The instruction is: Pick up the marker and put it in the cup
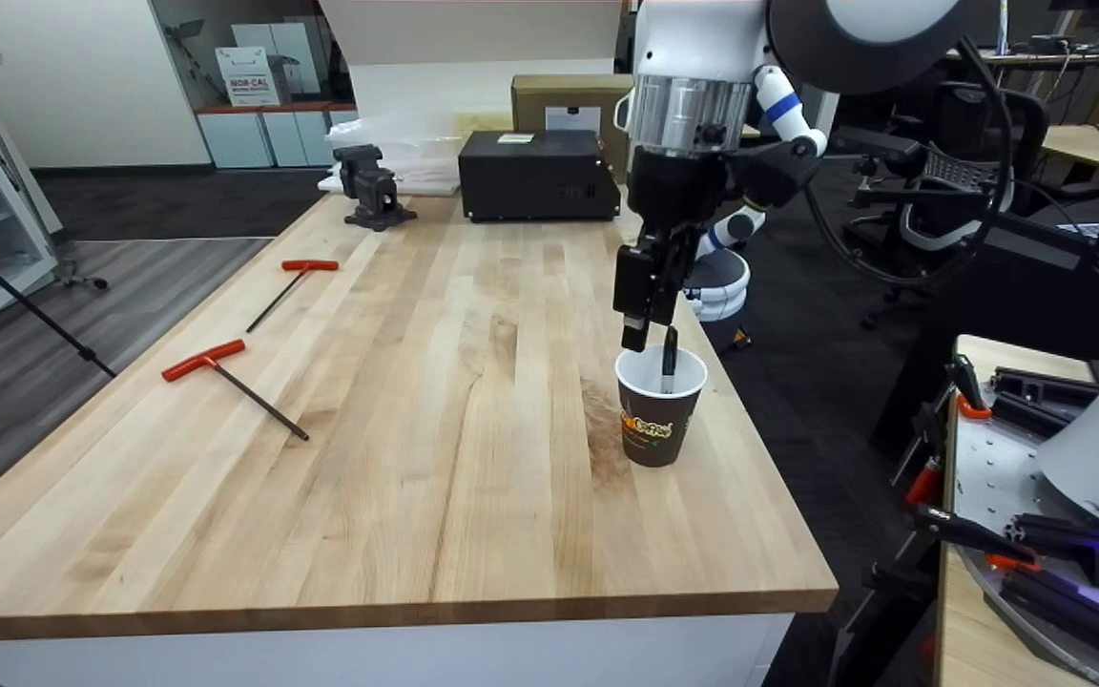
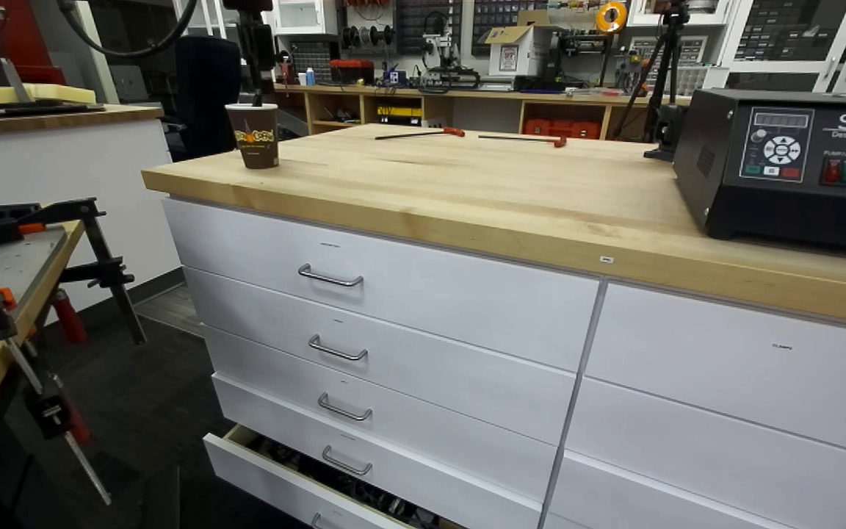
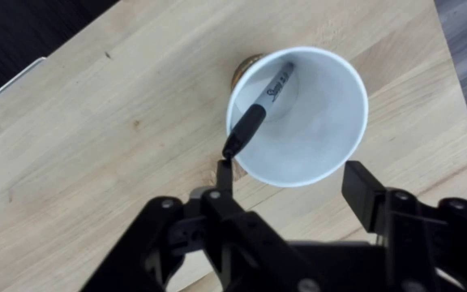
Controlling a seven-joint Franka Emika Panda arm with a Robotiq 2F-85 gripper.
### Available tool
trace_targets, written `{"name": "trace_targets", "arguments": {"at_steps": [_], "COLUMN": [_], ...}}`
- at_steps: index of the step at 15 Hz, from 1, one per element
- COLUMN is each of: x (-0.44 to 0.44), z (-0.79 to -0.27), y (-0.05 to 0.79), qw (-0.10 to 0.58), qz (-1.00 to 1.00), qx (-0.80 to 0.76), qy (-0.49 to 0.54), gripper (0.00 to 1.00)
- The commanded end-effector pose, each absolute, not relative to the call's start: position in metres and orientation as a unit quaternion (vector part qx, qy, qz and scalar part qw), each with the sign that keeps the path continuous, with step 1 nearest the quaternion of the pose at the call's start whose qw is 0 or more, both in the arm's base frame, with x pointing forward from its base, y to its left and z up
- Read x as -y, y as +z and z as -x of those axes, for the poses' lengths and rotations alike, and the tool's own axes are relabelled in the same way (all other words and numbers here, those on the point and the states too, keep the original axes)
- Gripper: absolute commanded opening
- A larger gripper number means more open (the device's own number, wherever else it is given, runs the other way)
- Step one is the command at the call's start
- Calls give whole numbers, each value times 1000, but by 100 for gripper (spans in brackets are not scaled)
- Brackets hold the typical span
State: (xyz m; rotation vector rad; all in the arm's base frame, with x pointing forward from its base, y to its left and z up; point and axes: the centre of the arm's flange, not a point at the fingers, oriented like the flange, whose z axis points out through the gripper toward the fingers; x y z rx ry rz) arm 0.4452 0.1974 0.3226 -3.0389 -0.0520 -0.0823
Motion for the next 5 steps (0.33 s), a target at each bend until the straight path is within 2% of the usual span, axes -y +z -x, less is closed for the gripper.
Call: {"name": "trace_targets", "arguments": {"at_steps": [1,3,5], "x": [-198,-198,-198], "z": [-446,-447,-447], "y": [326,329,329], "qw": [48,48,47], "qz": [998,998,998], "qx": [21,23,24], "qy": [-18,-15,-15], "gripper": [79,90,91]}}
